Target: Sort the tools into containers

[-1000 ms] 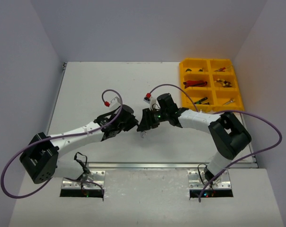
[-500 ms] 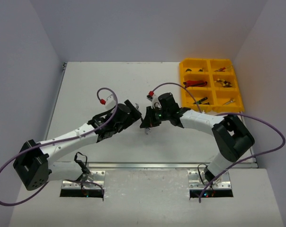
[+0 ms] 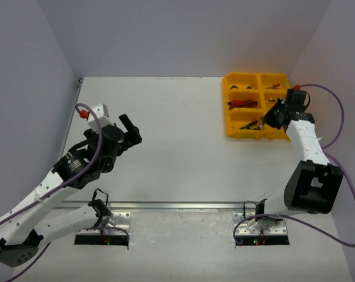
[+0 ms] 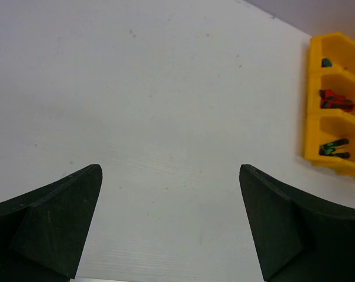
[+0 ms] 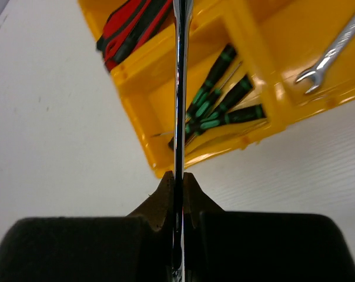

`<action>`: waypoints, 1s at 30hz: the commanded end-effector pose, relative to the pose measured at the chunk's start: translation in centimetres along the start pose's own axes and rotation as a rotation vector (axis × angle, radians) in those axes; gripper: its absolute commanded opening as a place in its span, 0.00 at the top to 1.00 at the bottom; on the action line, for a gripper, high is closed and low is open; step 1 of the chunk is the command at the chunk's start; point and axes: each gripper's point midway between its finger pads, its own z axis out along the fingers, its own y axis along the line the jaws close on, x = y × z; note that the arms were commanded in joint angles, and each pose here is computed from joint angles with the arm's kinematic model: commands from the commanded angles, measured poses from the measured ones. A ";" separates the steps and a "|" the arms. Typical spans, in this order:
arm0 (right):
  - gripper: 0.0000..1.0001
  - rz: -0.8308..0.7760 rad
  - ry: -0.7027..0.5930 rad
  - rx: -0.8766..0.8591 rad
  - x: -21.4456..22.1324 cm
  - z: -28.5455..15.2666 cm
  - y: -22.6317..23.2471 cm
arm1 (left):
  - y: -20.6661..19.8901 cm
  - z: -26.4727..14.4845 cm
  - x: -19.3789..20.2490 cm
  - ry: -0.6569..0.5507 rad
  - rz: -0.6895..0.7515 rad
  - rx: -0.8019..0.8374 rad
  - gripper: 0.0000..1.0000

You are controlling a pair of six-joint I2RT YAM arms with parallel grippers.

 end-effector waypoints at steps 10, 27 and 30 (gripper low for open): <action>1.00 0.050 -0.117 0.465 -10.6 2.9 -9.1 | 3.2 0.7 4.1 0.033 0.246 0.041 0.00; 0.31 0.069 -0.045 0.480 -10.4 5.4 -9.8 | 2.5 0.4 4.2 0.039 0.246 0.096 0.00; 0.24 0.077 -0.066 0.433 -10.8 4.2 -8.6 | 2.6 0.6 4.3 0.040 0.252 0.083 0.00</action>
